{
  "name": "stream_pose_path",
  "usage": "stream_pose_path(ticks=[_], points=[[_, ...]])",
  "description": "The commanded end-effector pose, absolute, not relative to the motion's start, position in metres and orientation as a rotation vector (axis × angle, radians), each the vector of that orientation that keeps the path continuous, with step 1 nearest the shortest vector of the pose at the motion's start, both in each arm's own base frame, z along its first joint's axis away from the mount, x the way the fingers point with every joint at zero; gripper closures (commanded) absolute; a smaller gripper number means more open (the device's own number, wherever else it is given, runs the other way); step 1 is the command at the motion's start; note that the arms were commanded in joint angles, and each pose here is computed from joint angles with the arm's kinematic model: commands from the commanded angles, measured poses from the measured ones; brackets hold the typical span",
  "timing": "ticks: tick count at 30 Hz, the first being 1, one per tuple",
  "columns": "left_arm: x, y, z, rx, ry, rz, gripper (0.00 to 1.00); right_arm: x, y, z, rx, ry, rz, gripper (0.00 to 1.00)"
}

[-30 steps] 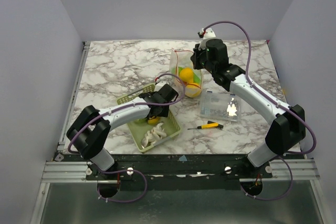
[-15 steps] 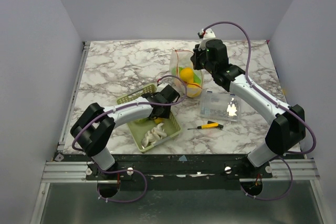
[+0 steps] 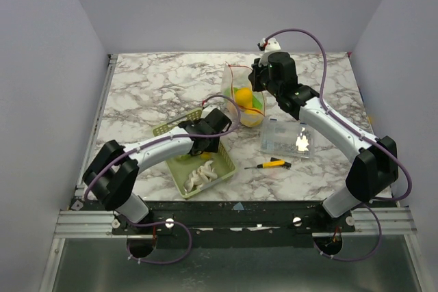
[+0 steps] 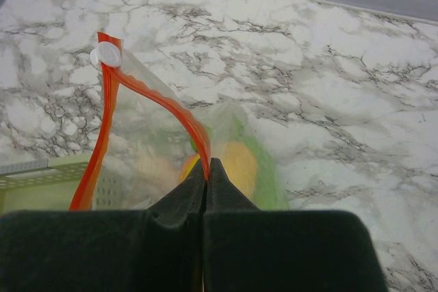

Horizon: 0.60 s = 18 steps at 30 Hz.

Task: Place the food in the zip-top bag and seal the zipper
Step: Pick up the fake fruit from the bin, then place the fake fruit in the zipper food storage bag.

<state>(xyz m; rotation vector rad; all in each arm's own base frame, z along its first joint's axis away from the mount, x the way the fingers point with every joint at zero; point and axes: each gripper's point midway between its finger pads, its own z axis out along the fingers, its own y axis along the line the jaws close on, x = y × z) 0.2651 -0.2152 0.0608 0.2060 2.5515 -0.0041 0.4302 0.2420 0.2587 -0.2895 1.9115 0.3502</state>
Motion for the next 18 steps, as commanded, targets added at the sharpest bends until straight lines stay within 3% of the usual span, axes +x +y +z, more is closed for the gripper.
stream_pose_path(ticks=[1, 7, 18], points=[[0.265, -0.230, 0.113, 0.143, 2.453, -0.210, 0.82, 0.426, 0.246, 0.267, -0.300, 1.888, 0.379, 0.99], [0.258, -0.237, 0.175, 0.055, 2.281, -0.467, 0.99, 0.423, 0.252, 0.274, -0.273, 1.877, 0.445, 0.99], [0.245, -0.256, 0.313, 0.027, 1.895, -1.014, 1.00, 0.409, 0.270, 0.295, -0.227, 1.837, 0.638, 0.99]])
